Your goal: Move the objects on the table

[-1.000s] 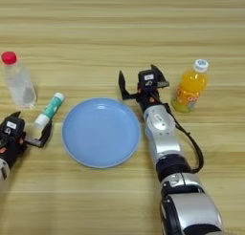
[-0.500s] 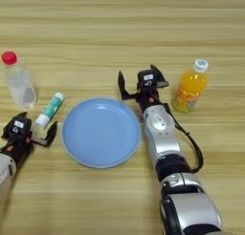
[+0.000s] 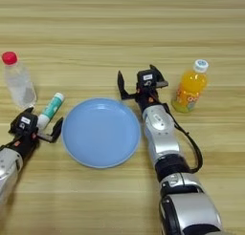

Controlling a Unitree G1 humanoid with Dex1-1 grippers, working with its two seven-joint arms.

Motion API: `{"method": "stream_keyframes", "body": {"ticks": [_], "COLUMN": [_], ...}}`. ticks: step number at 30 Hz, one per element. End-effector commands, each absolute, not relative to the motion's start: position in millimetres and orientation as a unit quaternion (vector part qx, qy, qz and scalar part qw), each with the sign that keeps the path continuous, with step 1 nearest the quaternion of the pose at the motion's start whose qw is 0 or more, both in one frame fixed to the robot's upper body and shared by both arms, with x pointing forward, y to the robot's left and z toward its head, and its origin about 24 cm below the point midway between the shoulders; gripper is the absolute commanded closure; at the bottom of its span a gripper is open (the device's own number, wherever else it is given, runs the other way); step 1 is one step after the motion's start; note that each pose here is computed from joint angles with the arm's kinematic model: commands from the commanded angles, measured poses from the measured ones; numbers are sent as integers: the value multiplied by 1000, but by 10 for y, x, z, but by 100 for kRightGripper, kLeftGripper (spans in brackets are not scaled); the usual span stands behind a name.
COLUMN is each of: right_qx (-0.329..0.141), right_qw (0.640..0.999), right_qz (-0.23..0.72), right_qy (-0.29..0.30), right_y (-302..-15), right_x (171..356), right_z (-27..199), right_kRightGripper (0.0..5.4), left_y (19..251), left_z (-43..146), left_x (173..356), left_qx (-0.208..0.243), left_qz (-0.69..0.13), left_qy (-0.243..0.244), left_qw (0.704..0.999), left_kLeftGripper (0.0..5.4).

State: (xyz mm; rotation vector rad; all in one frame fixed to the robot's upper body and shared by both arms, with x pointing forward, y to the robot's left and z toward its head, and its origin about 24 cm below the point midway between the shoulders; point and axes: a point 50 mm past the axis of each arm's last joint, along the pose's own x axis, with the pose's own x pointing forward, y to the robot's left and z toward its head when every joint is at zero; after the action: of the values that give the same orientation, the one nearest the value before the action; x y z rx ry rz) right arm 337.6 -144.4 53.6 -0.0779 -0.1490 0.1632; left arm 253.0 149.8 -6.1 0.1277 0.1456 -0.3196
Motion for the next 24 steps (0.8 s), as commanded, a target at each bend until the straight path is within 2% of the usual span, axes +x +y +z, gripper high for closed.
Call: {"method": "stream_keyframes", "body": {"ticks": [1,5,14,24], "right_qx": [-40,-40,-40,-41], "right_qw": [992,992,992,992], "right_qz": [82,82,81,81], "right_qy": [-83,-83,-84,-84], "right_y": [-1426,-1427,-1428,-1428], "right_x": [3407,3405,3406,3409], "right_z": [599,601,603,607], "right_kRightGripper": [0,0,0,0], "left_y": [1493,1501,1513,1506], "left_z": [-271,-285,-280,-235], "left_x": [2434,2436,2443,2434], "left_qx": [66,59,60,52], "left_qz": [-161,-160,-160,-172], "left_qy": [126,125,118,99], "left_qw": [977,977,978,979], "left_kLeftGripper": [2,36,166,271]}}
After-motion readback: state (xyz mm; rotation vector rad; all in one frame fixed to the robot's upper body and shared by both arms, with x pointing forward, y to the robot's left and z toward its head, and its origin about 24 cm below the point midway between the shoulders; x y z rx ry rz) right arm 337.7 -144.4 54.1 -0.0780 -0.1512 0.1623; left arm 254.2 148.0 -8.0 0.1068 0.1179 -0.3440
